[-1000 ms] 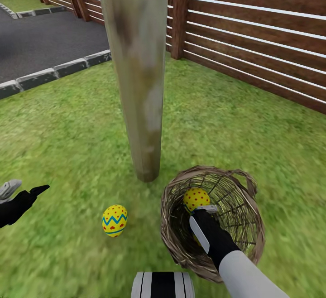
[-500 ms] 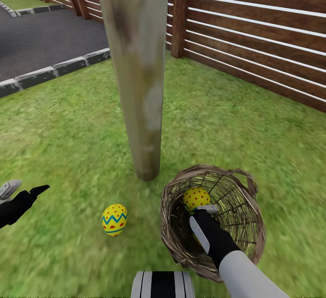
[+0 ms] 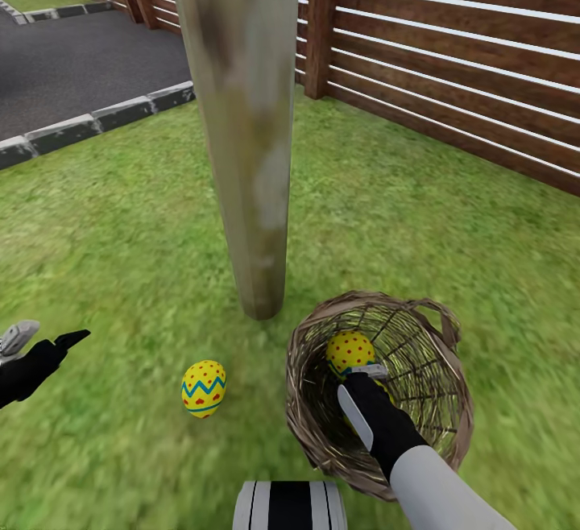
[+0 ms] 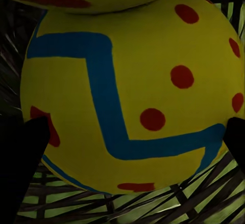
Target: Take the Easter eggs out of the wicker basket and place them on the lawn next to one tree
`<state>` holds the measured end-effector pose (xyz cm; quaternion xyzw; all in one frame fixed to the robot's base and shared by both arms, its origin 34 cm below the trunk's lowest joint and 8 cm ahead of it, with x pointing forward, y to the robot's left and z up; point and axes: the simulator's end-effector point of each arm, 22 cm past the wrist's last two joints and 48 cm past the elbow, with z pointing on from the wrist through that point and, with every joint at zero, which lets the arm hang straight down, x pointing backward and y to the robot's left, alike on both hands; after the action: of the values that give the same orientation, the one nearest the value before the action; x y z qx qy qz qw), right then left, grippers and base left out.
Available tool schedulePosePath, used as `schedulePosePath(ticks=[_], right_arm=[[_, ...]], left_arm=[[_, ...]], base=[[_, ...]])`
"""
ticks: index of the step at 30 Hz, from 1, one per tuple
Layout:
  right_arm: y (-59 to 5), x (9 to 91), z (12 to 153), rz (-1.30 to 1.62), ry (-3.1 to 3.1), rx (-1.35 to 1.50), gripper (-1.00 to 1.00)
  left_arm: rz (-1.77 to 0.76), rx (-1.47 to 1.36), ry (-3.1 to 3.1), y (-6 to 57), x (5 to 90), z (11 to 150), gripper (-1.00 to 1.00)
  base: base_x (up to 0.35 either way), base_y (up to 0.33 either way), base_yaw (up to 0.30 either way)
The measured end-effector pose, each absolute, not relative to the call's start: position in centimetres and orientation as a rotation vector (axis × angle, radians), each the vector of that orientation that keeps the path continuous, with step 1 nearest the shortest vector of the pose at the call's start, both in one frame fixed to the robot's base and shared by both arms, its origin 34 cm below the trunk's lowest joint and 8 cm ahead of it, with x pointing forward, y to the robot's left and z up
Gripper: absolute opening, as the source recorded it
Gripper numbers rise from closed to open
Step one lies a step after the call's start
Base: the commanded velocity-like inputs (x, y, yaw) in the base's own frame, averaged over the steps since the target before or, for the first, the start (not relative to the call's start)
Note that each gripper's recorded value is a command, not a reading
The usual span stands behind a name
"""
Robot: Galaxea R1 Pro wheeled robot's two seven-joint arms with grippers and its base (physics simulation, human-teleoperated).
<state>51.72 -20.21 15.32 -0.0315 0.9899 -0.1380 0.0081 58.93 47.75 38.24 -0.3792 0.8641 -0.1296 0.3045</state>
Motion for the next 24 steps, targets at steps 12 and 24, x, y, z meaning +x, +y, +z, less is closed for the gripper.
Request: schedulePosePath(ticks=[12, 24], right_arm=[[-20.10, 51.76, 15.36, -0.428, 3.093, -0.098, -1.00], [-20.03, 52.18, 15.56, -0.424, 3.083, -0.093, -1.00]], left_arm=[[-0.348, -1.008, 2.289, 47.58, 58.87, 38.13, 1.00], [-0.350, -1.007, 2.288, 47.58, 58.89, 38.15, 1.00]], base=[[0.000, 0.000, 0.000], [0.000, 0.000, 0.000]])
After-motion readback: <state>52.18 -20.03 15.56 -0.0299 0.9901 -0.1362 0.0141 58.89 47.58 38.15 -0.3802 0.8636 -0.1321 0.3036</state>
